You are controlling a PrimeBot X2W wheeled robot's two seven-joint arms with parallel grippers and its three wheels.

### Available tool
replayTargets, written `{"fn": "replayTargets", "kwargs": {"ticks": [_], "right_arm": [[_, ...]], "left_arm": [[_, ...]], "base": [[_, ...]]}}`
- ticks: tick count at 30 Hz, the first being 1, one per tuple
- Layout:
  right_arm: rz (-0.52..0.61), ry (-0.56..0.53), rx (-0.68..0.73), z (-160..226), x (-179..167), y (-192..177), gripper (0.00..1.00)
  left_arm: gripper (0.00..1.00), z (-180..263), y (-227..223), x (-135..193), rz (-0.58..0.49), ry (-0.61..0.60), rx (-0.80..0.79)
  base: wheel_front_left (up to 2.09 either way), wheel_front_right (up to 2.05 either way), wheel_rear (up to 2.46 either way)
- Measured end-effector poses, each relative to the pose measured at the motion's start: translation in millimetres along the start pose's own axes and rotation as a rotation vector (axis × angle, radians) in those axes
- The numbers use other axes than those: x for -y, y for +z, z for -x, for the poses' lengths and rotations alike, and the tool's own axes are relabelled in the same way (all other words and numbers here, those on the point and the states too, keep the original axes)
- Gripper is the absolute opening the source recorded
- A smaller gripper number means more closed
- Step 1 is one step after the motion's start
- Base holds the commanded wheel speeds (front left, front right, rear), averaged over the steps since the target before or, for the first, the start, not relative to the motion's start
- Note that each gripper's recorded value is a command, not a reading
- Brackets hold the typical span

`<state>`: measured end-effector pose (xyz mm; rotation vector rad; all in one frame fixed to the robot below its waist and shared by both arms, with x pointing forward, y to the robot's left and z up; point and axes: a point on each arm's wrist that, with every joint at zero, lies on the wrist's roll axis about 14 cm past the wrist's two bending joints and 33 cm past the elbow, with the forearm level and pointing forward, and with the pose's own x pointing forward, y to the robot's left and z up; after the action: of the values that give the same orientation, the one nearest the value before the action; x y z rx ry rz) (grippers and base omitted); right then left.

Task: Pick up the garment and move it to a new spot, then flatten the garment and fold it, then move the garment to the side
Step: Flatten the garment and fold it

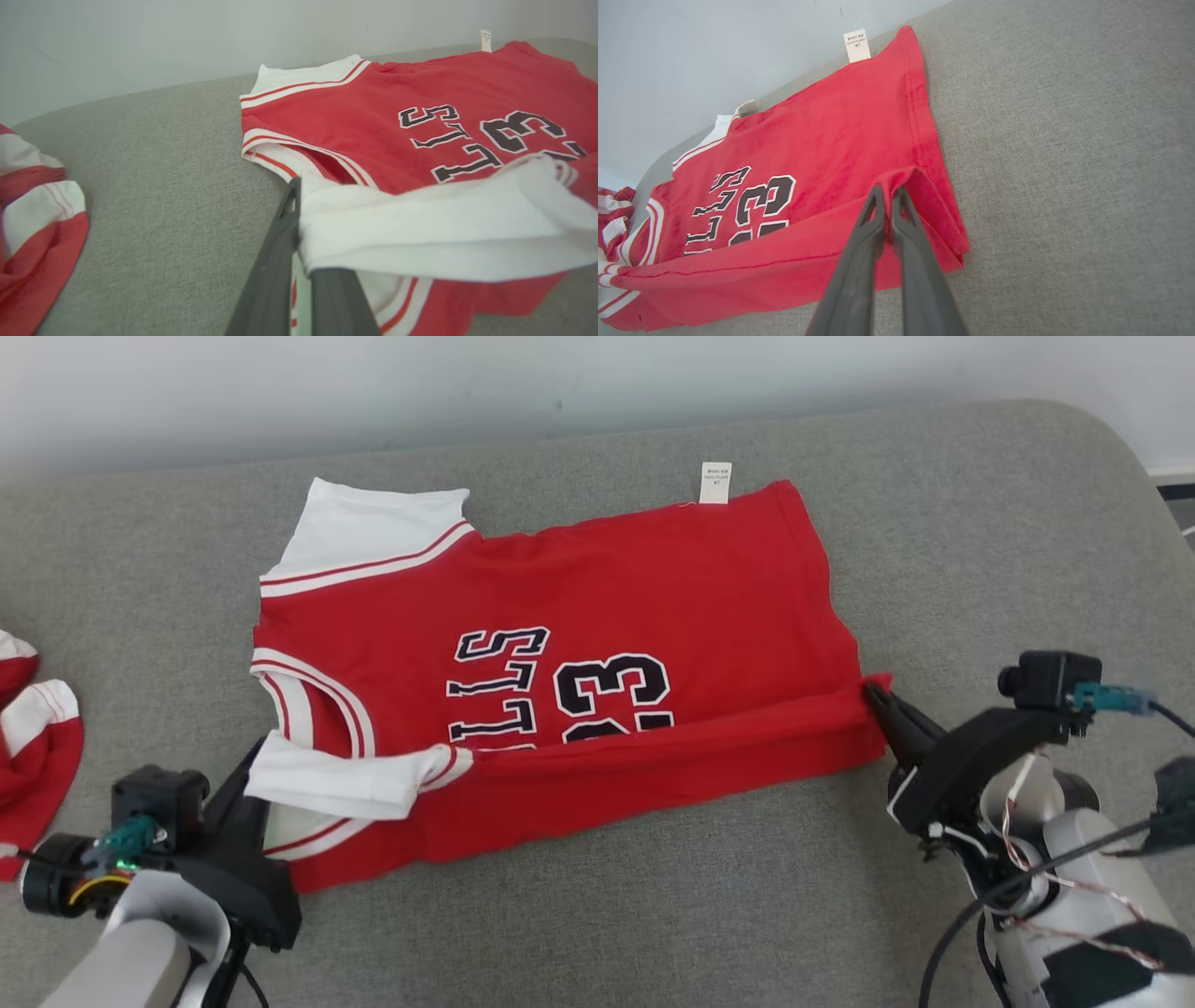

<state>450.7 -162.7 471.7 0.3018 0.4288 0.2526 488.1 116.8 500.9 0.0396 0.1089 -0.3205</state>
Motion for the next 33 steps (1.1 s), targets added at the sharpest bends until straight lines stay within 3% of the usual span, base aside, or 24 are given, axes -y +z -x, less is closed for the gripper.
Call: {"fn": "replayTargets", "kwargs": {"ticks": [14, 15, 16, 17, 18, 33], "right_arm": [[0.052, -0.038, -0.054, -39.6, 12.8, 3.2, 0.0], [0.056, -0.039, -0.05, -40.6, 12.8, 3.9, 0.27], [0.062, -0.038, -0.043, -41.5, 12.7, 5.1, 0.83], [0.067, -0.038, -0.038, -42.1, 12.6, 5.5, 1.0], [0.068, -0.038, -0.031, -42.4, 12.7, 5.7, 1.0], [0.105, -0.029, 0.107, -23.1, 15.3, 19.0, 1.0]], "left_arm": [[0.0, -35.4, -20.1, -7.2, -0.021, -0.037, -0.088], [0.0, -37.1, -20.7, -7.6, -0.019, -0.039, -0.088], [0.0, -38.3, -22.1, -9.0, -0.02, -0.034, -0.091], [0.91, -39.4, -22.4, -10.0, -0.02, -0.029, -0.084], [1.0, -40.7, -21.7, -9.7, -0.018, -0.027, -0.076], [1.0, -16.3, -10.4, -6.4, 0.041, 0.033, 0.029]], "base": [[0.0, 0.0, 0.0], [0.0, 0.0, 0.0], [0.0, 0.0, 0.0], [0.0, 0.0, 0.0], [0.0, 0.0, 0.0], [0.0, 0.0, 0.0]]}}
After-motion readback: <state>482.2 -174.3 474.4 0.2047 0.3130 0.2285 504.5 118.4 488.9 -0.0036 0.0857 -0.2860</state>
